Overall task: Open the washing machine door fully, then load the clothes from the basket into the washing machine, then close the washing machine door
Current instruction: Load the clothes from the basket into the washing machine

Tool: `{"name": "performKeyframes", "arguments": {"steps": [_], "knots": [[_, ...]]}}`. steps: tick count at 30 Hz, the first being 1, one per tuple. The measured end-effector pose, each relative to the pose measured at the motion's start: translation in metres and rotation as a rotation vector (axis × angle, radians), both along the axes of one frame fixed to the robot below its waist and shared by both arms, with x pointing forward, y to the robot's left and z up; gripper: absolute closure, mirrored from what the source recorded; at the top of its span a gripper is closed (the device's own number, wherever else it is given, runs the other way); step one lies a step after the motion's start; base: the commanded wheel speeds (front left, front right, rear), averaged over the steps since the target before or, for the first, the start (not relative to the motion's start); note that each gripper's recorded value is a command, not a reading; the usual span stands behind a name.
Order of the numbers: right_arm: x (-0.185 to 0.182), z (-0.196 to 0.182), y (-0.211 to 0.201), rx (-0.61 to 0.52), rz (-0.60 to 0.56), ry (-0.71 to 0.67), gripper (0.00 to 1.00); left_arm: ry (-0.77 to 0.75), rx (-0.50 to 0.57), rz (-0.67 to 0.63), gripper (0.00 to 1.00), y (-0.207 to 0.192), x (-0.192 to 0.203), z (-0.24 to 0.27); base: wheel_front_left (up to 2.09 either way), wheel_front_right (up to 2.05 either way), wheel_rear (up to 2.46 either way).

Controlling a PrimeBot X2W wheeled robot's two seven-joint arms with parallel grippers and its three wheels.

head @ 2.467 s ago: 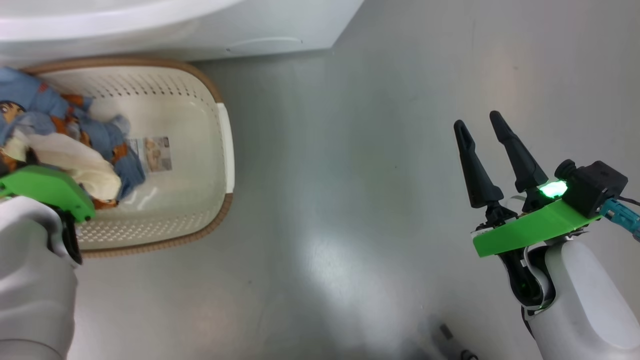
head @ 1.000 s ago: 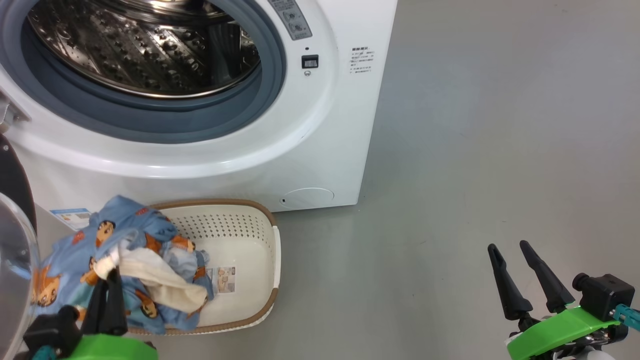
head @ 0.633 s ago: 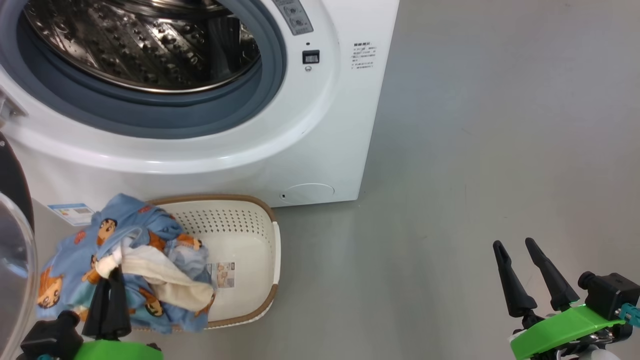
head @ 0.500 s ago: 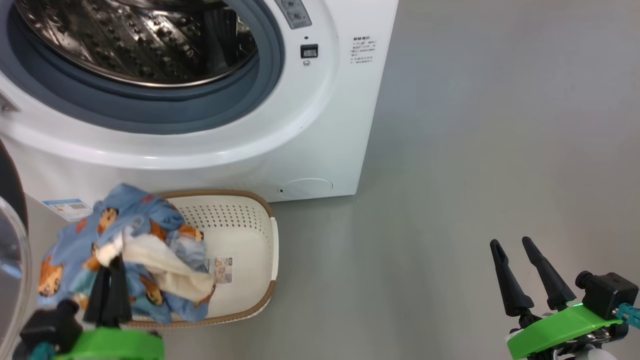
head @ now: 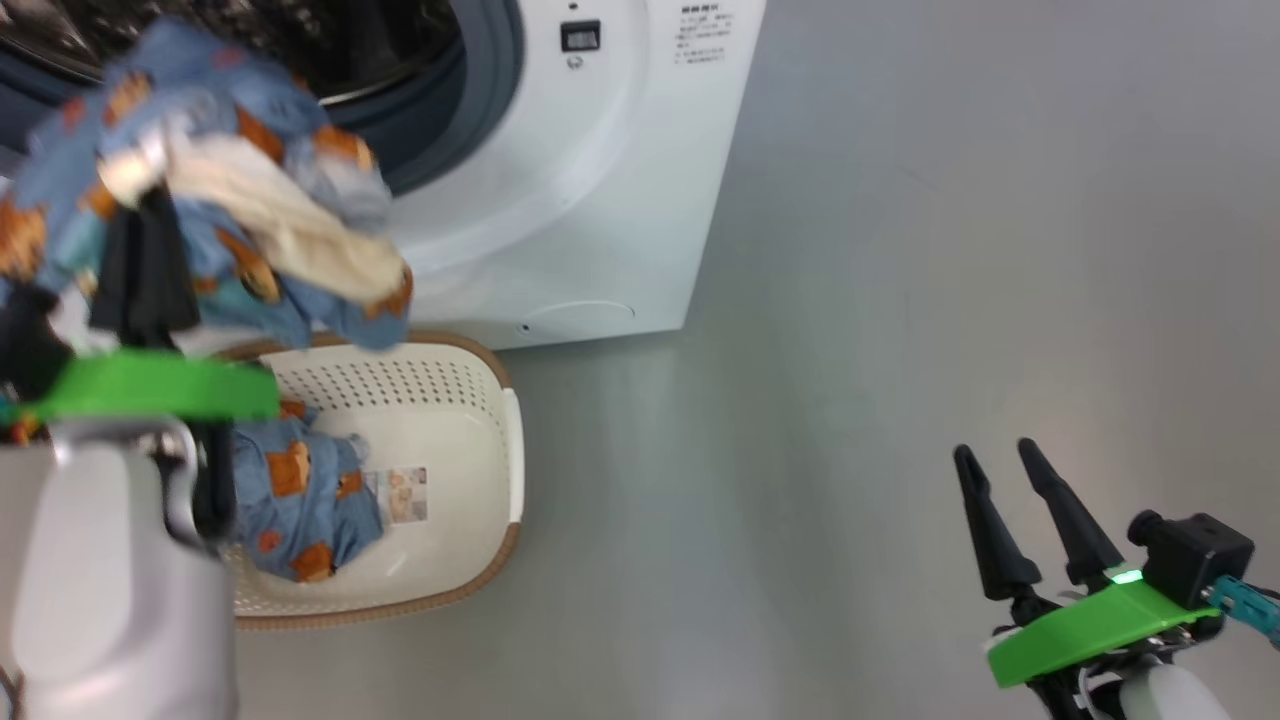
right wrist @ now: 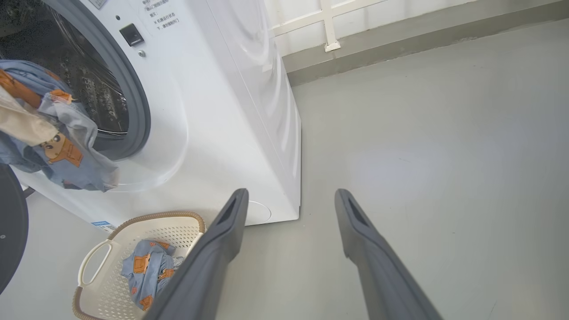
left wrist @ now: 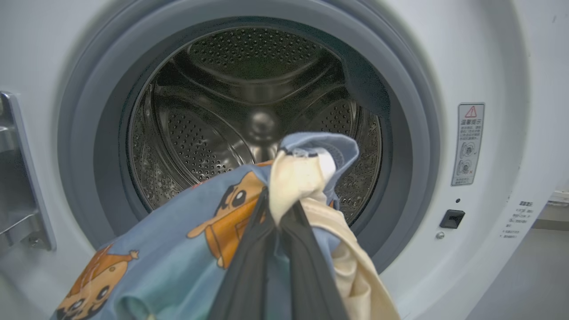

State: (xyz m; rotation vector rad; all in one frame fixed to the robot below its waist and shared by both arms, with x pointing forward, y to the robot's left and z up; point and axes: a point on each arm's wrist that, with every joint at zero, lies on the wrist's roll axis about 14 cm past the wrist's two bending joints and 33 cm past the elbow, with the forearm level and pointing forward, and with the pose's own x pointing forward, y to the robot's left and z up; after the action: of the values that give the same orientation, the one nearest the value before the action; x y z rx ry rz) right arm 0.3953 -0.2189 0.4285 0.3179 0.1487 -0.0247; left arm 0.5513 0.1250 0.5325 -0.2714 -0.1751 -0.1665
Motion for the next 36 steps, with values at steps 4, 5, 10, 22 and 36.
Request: {"name": "performKeyframes", "arguments": {"steps": [4,5,10,22,36], "knots": [[0.004,-0.005,0.001,0.006,-0.007,0.012,0.00,0.039,-0.025,-0.008,1.00,-0.005,0.034,-0.008,0.00,0.00,0.00],[0.004,-0.008,-0.001,0.005,-0.011,0.018,0.00,0.054,-0.022,-0.006,1.00,-0.004,0.041,-0.011,0.00,0.00,0.00],[0.010,-0.011,-0.003,0.004,-0.021,0.023,0.00,0.124,0.004,-0.013,1.00,-0.007,0.073,-0.031,0.00,0.00,0.00],[0.012,-0.021,-0.011,-0.005,-0.053,0.053,0.00,0.144,0.077,-0.065,1.00,-0.033,0.126,-0.035,0.00,0.00,0.00],[0.017,-0.031,-0.014,-0.009,-0.071,0.077,0.00,-0.061,0.077,-0.028,0.00,-0.030,0.160,0.016,0.00,0.00,0.00]]}}
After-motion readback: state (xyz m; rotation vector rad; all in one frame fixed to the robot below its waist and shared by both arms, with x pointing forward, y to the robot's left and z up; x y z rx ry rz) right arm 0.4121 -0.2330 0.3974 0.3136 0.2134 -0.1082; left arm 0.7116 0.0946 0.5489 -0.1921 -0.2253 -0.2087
